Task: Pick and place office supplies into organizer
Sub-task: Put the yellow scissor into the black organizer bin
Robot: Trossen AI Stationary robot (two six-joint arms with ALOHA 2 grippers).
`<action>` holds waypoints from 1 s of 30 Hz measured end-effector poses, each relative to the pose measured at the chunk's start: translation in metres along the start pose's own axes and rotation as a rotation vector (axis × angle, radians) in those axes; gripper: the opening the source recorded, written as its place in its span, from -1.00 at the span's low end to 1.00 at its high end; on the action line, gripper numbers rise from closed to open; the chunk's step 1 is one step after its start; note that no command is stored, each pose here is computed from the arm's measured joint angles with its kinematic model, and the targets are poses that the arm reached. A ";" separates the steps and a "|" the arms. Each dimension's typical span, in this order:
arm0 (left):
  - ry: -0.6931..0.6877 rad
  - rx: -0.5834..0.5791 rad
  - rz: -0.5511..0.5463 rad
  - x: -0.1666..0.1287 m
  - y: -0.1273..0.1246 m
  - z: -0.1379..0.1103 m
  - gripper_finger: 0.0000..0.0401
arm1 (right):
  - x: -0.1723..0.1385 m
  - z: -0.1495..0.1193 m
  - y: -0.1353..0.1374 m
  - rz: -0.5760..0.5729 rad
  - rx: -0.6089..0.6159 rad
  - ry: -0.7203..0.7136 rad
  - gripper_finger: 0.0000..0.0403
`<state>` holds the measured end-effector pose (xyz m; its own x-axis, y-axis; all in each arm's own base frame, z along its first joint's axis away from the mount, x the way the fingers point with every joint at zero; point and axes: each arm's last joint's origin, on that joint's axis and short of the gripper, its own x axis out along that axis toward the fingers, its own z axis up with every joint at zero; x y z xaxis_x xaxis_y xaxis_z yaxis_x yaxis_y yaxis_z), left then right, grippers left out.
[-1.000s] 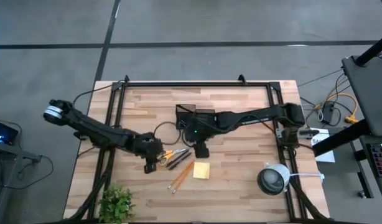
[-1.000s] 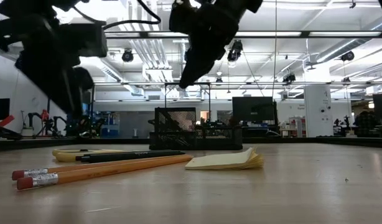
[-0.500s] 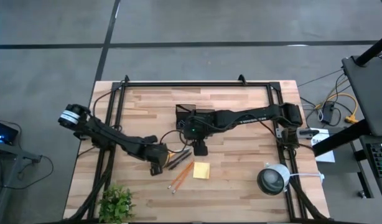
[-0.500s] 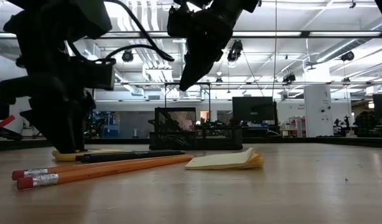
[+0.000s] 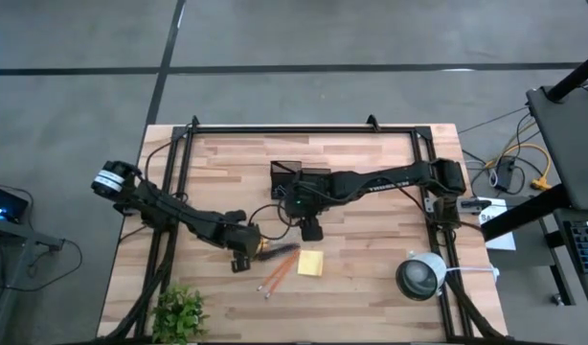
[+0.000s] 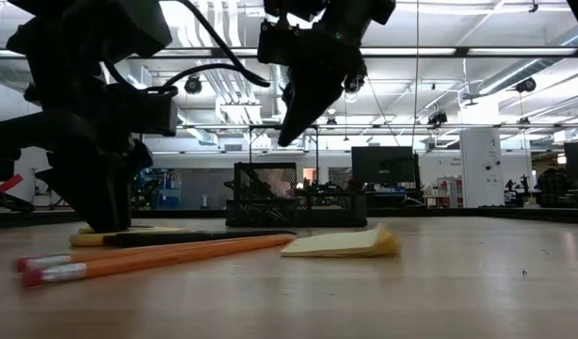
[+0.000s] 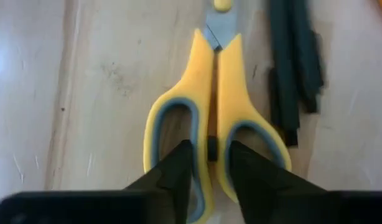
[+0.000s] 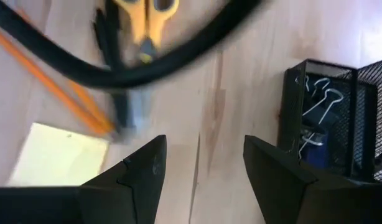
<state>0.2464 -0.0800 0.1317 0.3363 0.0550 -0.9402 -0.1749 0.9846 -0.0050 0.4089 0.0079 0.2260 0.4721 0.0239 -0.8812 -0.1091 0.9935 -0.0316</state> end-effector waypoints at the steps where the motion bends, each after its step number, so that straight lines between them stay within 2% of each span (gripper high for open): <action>1: 0.001 0.012 0.001 0.000 0.000 0.000 -0.68 | 0.001 -0.001 0.000 0.000 -0.002 0.005 0.00; 10: -0.029 0.087 0.018 -0.008 0.003 0.006 -0.71 | 0.005 -0.006 0.001 0.002 0.001 0.021 0.00; 13: -0.021 0.107 0.092 -0.015 0.008 0.006 -0.71 | 0.005 -0.006 0.000 0.000 -0.001 0.017 0.00; 17: -0.009 0.166 0.202 -0.039 0.015 0.012 -0.71 | 0.001 -0.004 -0.001 -0.055 -0.001 0.004 0.00; 20: 0.023 0.219 0.288 -0.062 0.025 0.015 -0.71 | -0.010 -0.002 -0.005 -0.141 0.015 -0.026 0.00; 23: -0.009 0.252 0.364 -0.092 0.036 0.026 -0.71 | -0.027 0.001 -0.009 -0.270 0.043 -0.071 0.00; 30: -0.074 0.389 0.611 -0.159 0.076 0.056 -0.71 | -0.089 0.001 -0.017 -0.591 0.188 -0.207 0.00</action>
<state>0.2314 -0.0045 0.3004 0.3477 0.6112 -0.7110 -0.0141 0.7616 0.6479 0.3693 -0.0107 0.3058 0.5662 -0.5305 -0.6309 0.3667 0.8476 -0.3836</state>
